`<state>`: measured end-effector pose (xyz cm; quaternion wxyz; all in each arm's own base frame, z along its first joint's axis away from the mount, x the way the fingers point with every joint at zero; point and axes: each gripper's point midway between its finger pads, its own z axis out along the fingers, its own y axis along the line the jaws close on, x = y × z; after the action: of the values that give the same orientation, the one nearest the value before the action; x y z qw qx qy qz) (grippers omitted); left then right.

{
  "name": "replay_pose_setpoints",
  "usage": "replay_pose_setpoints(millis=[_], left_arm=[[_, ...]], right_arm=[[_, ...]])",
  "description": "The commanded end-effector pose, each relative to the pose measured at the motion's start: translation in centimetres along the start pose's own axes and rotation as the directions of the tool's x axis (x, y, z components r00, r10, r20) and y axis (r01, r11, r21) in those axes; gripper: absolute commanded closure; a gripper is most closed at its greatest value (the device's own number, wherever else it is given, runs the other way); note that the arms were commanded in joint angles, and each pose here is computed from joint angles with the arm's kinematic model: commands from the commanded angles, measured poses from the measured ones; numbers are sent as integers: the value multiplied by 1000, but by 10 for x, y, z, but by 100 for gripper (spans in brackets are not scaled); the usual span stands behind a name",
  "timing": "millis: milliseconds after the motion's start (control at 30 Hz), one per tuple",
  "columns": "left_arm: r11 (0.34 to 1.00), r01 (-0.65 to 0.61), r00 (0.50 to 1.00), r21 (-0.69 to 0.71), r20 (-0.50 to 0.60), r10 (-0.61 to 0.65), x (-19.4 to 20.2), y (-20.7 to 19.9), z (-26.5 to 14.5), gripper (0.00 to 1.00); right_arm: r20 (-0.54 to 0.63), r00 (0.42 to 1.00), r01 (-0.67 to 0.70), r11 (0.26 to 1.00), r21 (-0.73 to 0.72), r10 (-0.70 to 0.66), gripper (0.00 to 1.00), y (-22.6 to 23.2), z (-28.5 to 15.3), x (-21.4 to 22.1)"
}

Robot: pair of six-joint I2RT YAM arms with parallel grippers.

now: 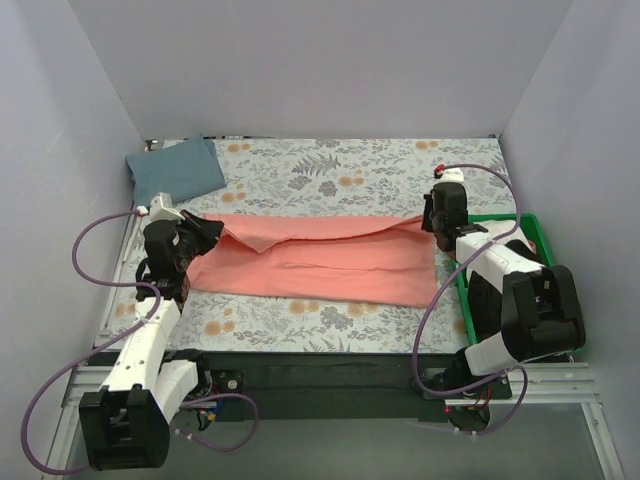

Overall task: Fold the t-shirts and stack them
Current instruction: Fold the tshirt

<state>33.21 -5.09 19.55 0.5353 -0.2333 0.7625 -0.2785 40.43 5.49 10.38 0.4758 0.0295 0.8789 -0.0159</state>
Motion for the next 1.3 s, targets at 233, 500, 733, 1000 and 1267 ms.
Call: replay_pose_setpoints(millis=[233, 500, 733, 1000, 1267], left_arm=[[999, 25, 996, -33, 83, -22, -7, 7, -14, 100], [999, 43, 997, -31, 67, -41, 3, 11, -19, 100], [997, 65, 996, -43, 66, -62, 13, 20, -22, 100], [995, 89, 988, -45, 130, -82, 5, 17, -45, 66], [997, 76, 990, -8, 118, -74, 5, 8, -47, 43]], right_arm=[[62, 998, -15, 997, 74, 10, 99, -4, -20, 7], [59, 998, -31, 994, 102, 25, 99, -12, -32, 25], [50, 999, -25, 993, 111, 20, 99, -9, -40, 41], [156, 988, -46, 975, 217, 12, 70, -16, -70, 56], [311, 949, -67, 997, 48, 49, 41, 3, -93, 29]])
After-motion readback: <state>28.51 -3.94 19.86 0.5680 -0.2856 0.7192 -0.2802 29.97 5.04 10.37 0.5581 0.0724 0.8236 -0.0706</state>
